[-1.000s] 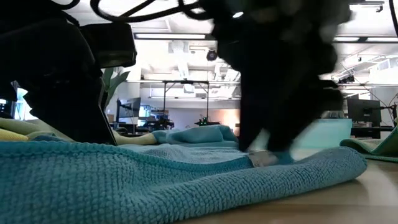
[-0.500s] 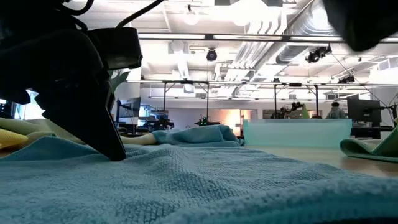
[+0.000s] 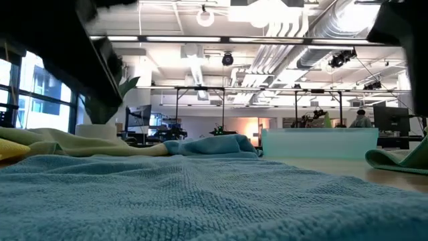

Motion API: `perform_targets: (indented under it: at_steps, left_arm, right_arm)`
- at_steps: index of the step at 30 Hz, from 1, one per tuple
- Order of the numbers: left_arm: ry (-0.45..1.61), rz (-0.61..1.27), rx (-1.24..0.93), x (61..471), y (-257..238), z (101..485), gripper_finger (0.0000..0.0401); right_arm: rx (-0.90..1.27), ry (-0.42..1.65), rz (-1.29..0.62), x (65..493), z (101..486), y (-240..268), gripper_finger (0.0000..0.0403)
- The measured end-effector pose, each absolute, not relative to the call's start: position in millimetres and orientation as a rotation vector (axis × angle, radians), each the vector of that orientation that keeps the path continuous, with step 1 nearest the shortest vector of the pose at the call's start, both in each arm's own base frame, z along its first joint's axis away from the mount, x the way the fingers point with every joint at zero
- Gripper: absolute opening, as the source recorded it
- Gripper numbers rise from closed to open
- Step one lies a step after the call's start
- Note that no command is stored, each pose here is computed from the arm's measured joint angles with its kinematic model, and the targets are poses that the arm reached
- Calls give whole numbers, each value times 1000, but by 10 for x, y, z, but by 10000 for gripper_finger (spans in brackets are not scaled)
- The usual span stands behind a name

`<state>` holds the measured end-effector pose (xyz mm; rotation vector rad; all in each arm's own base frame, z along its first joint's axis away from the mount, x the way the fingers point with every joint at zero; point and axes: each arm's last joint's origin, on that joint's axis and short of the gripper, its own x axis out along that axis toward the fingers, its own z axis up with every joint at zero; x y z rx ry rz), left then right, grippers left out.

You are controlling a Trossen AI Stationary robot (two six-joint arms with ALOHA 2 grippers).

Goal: Fold microfiber towels
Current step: Fold the bottom blue microfiber cloth

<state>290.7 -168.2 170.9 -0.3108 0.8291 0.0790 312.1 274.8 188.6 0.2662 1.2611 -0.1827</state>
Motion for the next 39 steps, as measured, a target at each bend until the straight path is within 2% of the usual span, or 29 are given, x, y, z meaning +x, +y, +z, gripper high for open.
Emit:
perform_targets:
  at_steps: [4,9,12,18,23,29,33,39]
  left_arm:
    - [865,-139,-415,2740,-2001,1864,93]
    - [872,-183,-464,2458,-2375,1840,112]
    - [821,-176,-390,2338,-2509,1811,133]
    - [767,-157,-241,2351,-2551,1700,179]
    - [732,-176,-192,2400,-2588,1636,203]
    - [640,-111,-12,2452,-2588,1546,207]
    - [627,-76,6,2492,-2552,1524,207]
    - [651,-152,-32,2541,-2587,1465,207]
  right_arm:
    - [138,1283,-108,3031,1880,2810,188]
    - [-54,1232,-29,2945,1866,2908,188]
    - [-113,1180,-36,2921,1851,2951,188]
    - [13,1124,26,2896,1574,3015,188]
    - [29,1080,-46,2849,1525,3017,188]
    - [-25,1128,-19,2737,1465,3039,188]
    - [-26,1096,2,2690,1470,3112,188]
    - [-37,1089,-2,2645,1411,3109,188]
